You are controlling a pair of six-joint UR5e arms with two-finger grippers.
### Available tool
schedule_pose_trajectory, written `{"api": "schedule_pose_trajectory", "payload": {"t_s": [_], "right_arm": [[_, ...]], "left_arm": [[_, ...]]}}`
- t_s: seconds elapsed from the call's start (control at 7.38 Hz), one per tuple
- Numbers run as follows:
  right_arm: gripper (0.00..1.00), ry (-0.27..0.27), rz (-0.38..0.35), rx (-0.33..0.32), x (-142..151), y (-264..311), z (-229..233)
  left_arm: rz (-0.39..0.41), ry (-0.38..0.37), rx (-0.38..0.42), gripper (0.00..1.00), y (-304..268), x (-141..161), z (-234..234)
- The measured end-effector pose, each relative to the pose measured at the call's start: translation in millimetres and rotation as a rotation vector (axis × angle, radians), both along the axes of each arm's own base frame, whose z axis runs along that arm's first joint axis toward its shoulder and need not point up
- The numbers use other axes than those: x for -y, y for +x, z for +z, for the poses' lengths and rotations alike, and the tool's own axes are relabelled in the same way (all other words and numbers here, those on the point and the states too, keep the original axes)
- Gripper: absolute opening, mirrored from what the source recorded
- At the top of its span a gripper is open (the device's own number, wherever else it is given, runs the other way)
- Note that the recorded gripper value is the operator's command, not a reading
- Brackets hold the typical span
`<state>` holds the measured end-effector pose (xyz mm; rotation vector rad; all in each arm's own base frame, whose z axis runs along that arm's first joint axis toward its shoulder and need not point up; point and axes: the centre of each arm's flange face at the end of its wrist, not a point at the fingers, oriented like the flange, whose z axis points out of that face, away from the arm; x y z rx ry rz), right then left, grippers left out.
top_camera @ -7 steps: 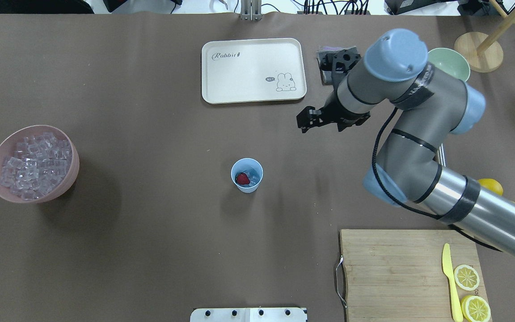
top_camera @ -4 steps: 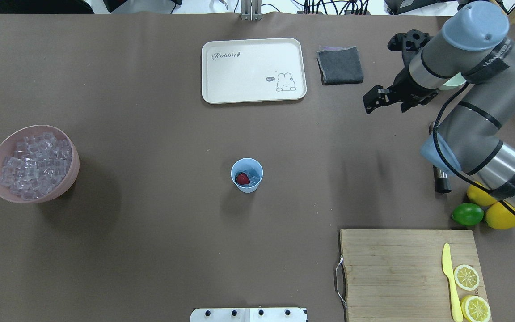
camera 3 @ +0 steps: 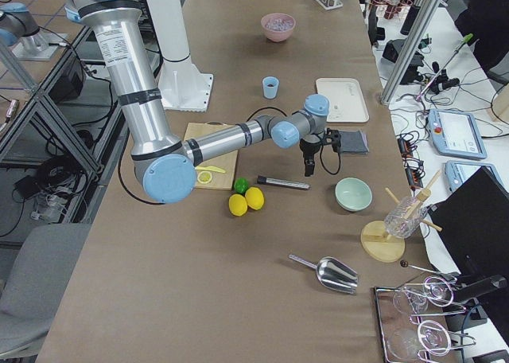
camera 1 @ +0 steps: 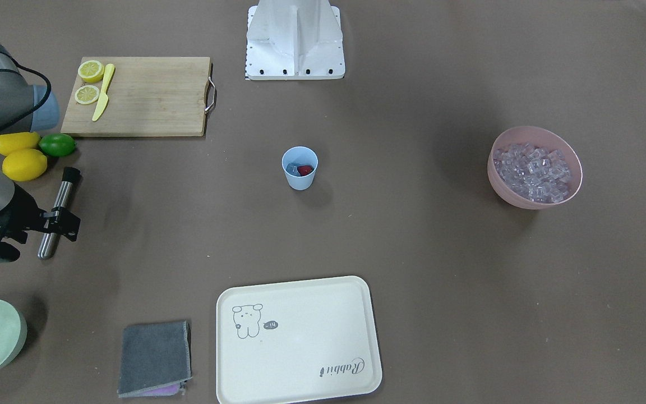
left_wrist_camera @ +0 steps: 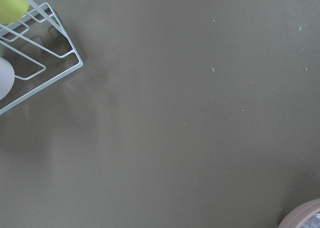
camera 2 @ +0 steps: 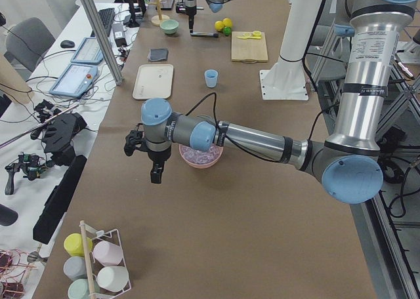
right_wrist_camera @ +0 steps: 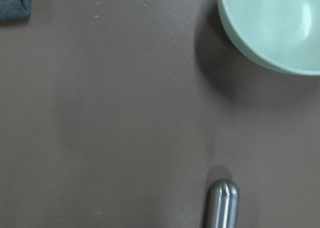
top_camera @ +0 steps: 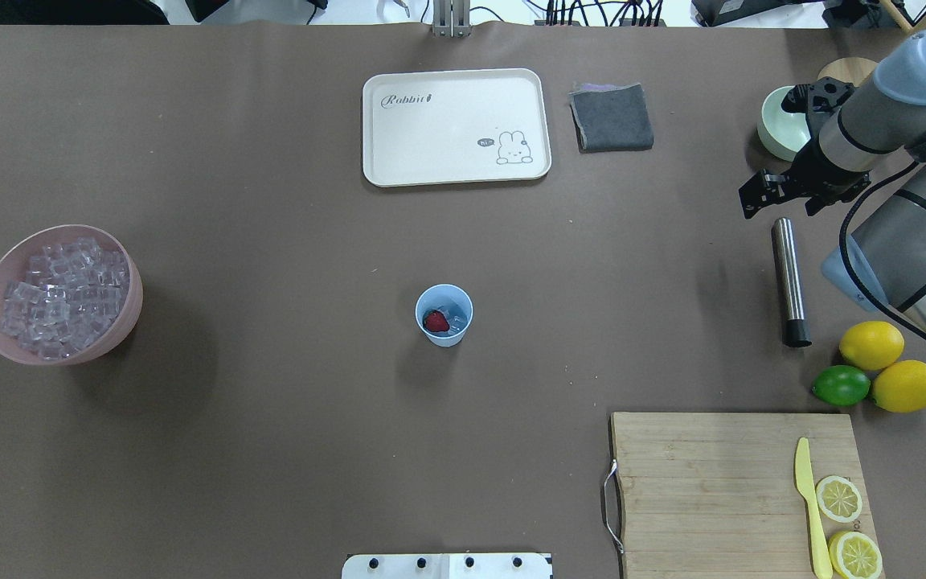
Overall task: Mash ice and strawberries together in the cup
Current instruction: 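Move the right gripper back over the steel muddler, then grasp the steel muddler upright with the right gripper and lift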
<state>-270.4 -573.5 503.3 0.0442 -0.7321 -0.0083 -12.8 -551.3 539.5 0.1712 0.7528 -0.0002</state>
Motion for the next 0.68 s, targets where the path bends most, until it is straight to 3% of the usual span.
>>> {"api": "schedule_pose_trajectory", "payload": {"t_s": [0.27,0.68], "right_arm": [[0.58,-0.036,-0.012,0.005,1.8,-3.2,25.9],[0.46,-0.089,-0.029,0.004,0.8,-5.4,51.6]], "left_arm": [[-0.016,0.022,-0.002,0.97,-8.8,-4.0,-11.3],[-0.022,0.034,-0.004,0.97,-10.2,-3.7,-18.8]]}}
